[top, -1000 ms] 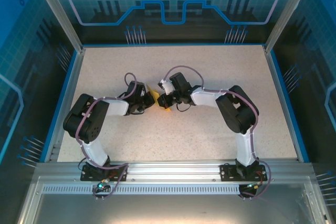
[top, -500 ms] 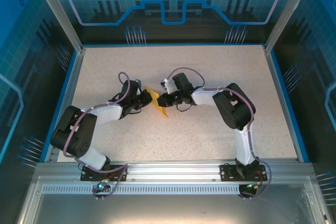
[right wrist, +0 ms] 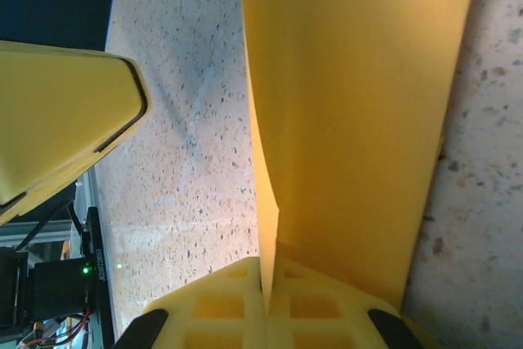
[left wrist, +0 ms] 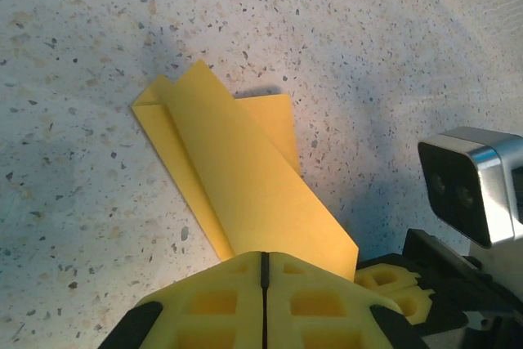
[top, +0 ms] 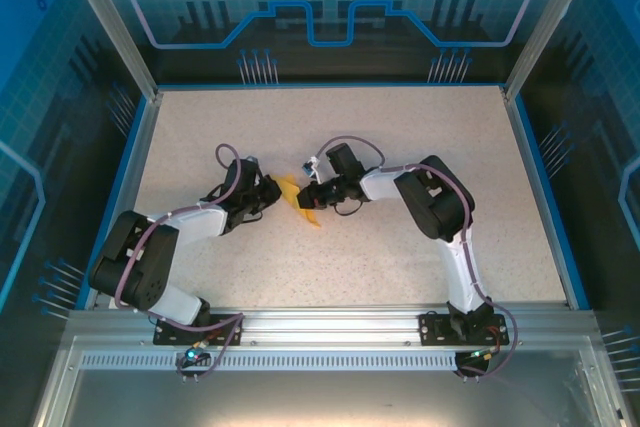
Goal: Fold a paper plane with a square sheet of paper (pick it up from the middle)
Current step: Fold the wing for the fifth time at the center of the table.
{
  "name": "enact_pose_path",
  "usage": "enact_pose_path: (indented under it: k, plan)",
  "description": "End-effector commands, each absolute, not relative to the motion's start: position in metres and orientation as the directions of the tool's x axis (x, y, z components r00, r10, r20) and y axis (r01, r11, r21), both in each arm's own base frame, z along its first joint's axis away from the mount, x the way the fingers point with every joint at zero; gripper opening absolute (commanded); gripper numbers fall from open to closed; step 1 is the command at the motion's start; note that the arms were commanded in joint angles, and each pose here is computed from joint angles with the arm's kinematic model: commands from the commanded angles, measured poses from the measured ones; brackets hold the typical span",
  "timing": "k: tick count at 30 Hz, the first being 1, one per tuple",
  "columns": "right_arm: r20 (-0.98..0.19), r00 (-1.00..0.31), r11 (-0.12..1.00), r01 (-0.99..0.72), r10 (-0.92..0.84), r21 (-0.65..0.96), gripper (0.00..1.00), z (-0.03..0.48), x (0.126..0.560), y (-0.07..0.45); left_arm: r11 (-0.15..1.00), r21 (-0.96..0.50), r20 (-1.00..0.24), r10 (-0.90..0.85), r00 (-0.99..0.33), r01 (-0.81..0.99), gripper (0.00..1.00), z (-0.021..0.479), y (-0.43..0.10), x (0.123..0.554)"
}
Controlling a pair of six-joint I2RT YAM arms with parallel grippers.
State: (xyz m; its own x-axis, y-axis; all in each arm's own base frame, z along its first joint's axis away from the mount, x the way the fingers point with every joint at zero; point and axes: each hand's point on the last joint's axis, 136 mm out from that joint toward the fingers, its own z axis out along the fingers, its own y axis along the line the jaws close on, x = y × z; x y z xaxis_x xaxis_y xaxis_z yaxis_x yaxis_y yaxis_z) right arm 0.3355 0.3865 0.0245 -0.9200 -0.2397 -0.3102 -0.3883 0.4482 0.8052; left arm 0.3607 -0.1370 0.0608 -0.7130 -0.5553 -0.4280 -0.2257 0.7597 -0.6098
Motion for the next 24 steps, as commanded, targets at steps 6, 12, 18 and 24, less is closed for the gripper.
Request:
enact_pose_path:
  k: [6, 12, 18, 24]
  plan:
    - [-0.204, -0.951, 0.459, -0.292, -0.231, 0.839, 0.01, 0.012, 0.339, 0.380, 0.737, -0.647, -0.431, -0.565, -0.704, -0.195, 0.09, 0.069, -0.142, 0.367]
    - [-0.150, -0.957, 0.449, -0.252, -0.250, 0.857, 0.01, 0.007, 0.335, 0.379, 0.729, -0.659, -0.418, -0.560, -0.715, -0.186, 0.09, 0.066, -0.147, 0.370]
    - [-0.132, -0.946, 0.421, -0.254, -0.298, 0.871, 0.02, 0.003, 0.330, 0.381, 0.728, -0.658, -0.411, -0.559, -0.720, -0.190, 0.09, 0.062, -0.149, 0.373]
    - [-0.134, -0.933, 0.467, -0.288, -0.334, 0.836, 0.04, -0.001, 0.330, 0.376, 0.730, -0.656, -0.409, -0.560, -0.721, -0.194, 0.09, 0.059, -0.149, 0.374]
